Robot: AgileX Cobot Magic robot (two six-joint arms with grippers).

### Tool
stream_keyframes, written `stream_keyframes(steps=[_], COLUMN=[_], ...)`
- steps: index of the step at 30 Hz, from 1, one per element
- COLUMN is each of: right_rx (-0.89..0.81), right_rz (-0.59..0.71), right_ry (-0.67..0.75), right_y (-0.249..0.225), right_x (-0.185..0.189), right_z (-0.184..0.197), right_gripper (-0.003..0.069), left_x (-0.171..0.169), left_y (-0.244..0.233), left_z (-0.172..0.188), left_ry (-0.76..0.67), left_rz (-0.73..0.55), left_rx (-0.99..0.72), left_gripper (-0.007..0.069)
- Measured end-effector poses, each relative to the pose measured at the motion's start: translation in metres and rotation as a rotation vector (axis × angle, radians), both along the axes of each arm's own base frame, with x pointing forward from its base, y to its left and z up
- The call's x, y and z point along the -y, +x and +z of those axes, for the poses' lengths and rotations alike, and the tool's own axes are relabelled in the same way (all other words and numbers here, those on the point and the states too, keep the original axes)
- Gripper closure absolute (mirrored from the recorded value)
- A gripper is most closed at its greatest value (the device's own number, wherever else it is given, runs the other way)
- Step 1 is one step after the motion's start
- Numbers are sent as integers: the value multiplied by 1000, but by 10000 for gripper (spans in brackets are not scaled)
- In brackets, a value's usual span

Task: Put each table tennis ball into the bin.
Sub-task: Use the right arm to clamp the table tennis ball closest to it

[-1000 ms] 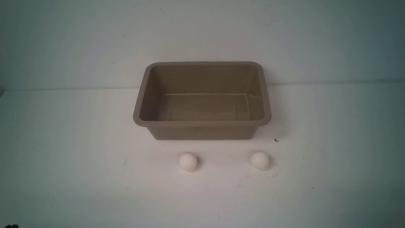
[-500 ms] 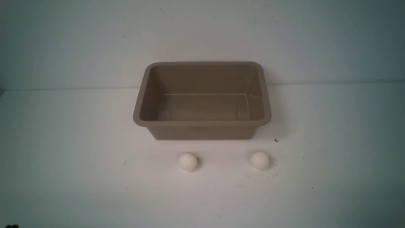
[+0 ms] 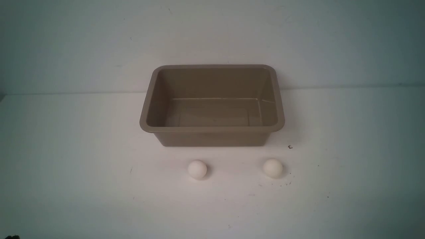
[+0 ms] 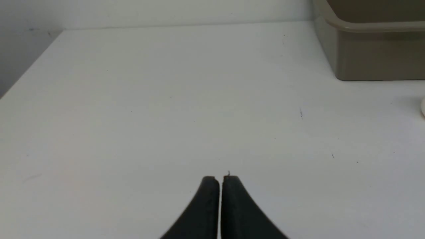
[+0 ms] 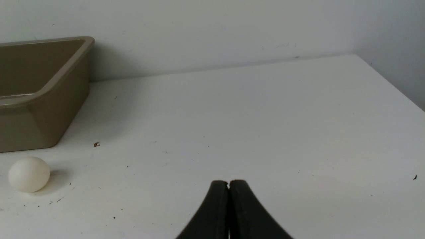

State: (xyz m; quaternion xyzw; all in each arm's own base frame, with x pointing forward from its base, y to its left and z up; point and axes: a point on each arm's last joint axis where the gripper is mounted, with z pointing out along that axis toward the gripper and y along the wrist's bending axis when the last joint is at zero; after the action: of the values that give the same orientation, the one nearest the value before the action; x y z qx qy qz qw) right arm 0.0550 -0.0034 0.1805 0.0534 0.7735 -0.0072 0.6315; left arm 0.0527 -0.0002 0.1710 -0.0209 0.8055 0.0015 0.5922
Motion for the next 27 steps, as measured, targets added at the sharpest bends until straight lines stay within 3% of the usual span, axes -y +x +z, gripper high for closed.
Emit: stream_keyframes(steps=[17,24,27], right_rx=[8,49,143], right_rz=[8,16,-3], right_ry=[104,303,413], right_y=[0,1,2], right_x=[-3,-7,-5], right_z=[0,2,10], right_gripper=[676,676,676], left_x=[1,10,14], left_y=[0,0,1], left_z=[0,2,4], left_ry=[-24,-325,-481], left_rz=[-1,-11,-20], left_rx=[2,15,27], left_gripper=[629,629,629])
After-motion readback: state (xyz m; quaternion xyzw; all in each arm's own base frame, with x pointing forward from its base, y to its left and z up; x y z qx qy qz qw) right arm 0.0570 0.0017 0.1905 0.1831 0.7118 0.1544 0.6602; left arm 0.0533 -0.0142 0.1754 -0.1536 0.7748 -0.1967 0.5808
